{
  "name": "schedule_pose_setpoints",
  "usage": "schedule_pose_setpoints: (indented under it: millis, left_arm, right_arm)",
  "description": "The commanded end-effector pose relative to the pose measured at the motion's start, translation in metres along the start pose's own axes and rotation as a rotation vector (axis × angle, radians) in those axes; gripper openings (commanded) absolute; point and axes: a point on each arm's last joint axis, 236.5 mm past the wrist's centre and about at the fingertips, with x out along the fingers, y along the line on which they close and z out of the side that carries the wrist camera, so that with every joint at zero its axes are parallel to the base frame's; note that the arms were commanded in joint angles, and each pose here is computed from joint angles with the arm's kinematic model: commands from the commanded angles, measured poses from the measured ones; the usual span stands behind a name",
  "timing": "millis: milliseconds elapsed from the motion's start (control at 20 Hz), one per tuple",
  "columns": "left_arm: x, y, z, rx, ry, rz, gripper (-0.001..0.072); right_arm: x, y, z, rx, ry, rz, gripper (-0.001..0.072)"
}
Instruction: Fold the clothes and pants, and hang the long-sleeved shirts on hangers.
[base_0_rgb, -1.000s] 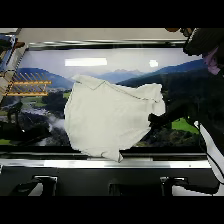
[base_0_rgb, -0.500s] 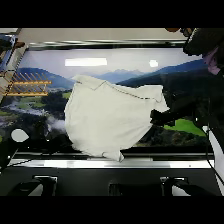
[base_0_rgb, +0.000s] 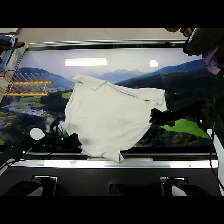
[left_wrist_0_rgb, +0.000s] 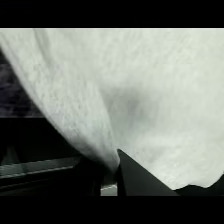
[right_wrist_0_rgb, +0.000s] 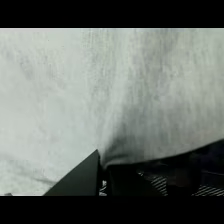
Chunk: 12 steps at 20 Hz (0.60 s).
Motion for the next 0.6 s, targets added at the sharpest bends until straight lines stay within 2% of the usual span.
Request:
schedule_pose_setpoints:
  millis: [0,200,300,400,550]
  left_arm:
    - [-0.026,-0.043,0.026,0.065,-0.083,-0.089,0.0015]
    - [-0.164,-0.121,0.087,0.237,-0.401,-0.205,0.0014]
    - [-0.265,-0.145,0.098,0.313,-0.626,-0.189,0.0014]
    - [-0.370,-0.161,0.086,0.379,-0.882,-0.147,0.0014]
    - [-0.501,-0.179,0.030,0.432,-1.254,-0.094,0.0015]
  right_arm:
    - [-0.031,0.021,0.006,-0.071,-0.096,0.028,0.0035]
    - [-0.129,0.079,0.023,-0.298,-0.348,0.063,0.0035]
    - [-0.197,0.117,0.015,-0.408,-0.491,0.082,0.0035]
    - [-0.265,0.152,-0.012,-0.507,-0.625,0.101,0.0036]
    - [-0.354,0.196,-0.076,-0.591,-0.819,0.165,0.0036]
